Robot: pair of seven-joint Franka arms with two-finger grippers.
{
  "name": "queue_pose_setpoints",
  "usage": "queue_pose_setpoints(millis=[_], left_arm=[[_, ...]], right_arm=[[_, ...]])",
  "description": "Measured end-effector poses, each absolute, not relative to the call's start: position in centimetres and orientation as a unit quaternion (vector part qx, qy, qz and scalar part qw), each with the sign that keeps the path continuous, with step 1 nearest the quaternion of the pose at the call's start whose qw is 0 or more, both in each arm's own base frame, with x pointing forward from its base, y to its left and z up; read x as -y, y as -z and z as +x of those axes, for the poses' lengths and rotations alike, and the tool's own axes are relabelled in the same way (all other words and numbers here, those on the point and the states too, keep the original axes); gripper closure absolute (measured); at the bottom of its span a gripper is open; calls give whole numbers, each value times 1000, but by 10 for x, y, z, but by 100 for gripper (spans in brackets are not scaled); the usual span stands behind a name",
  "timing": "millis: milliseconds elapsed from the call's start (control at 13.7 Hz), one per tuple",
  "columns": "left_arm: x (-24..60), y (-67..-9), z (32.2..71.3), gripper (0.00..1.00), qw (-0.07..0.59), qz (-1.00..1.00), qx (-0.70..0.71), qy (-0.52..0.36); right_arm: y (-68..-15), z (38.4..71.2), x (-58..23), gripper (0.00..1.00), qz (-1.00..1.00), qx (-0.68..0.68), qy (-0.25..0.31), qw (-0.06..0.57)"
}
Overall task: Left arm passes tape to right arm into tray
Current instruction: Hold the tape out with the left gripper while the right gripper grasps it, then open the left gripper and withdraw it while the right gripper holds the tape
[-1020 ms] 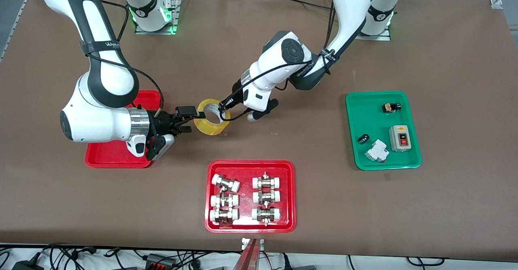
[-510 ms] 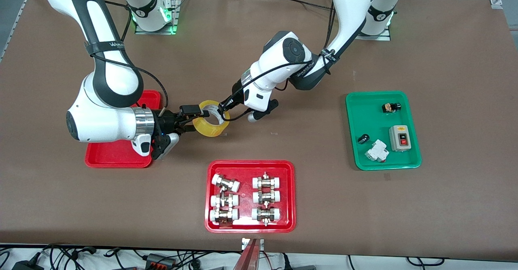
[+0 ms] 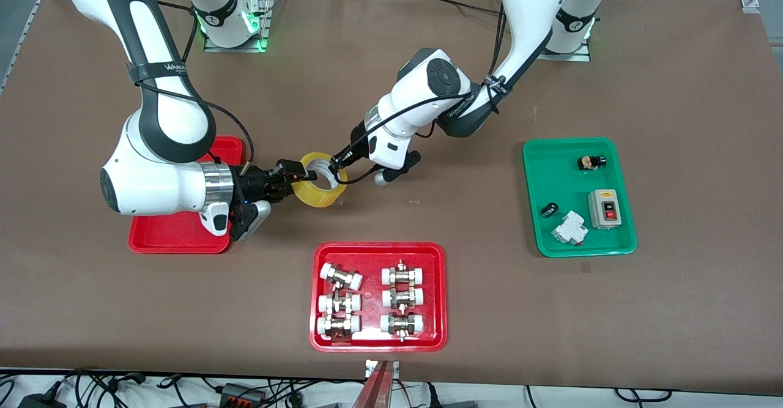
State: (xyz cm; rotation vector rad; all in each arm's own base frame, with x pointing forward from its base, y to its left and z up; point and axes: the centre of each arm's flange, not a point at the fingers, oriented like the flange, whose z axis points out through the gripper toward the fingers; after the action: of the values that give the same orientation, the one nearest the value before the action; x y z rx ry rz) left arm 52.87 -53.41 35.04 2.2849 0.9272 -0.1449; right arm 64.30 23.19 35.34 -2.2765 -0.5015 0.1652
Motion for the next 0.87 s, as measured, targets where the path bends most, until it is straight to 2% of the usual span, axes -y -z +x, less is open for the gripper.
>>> queue_pose_setpoints(millis=[219,437,802,874], left_arm=[[534,-350,530,79,330,873,-356,56],[528,-353,538,56,328,884,-331,28],[483,-371,579,3,314,902,-297,-1],[466,-381,588,0,297,912,-282,2]], right_arm=[[-354,643,-232,47,-897,197,-64,391],[-351,644,-231,47,-897,196,-65,391],[-347,645,-230,47,-898,196,-64,389],[-344,645,-230,47,-898,195,-64,389]])
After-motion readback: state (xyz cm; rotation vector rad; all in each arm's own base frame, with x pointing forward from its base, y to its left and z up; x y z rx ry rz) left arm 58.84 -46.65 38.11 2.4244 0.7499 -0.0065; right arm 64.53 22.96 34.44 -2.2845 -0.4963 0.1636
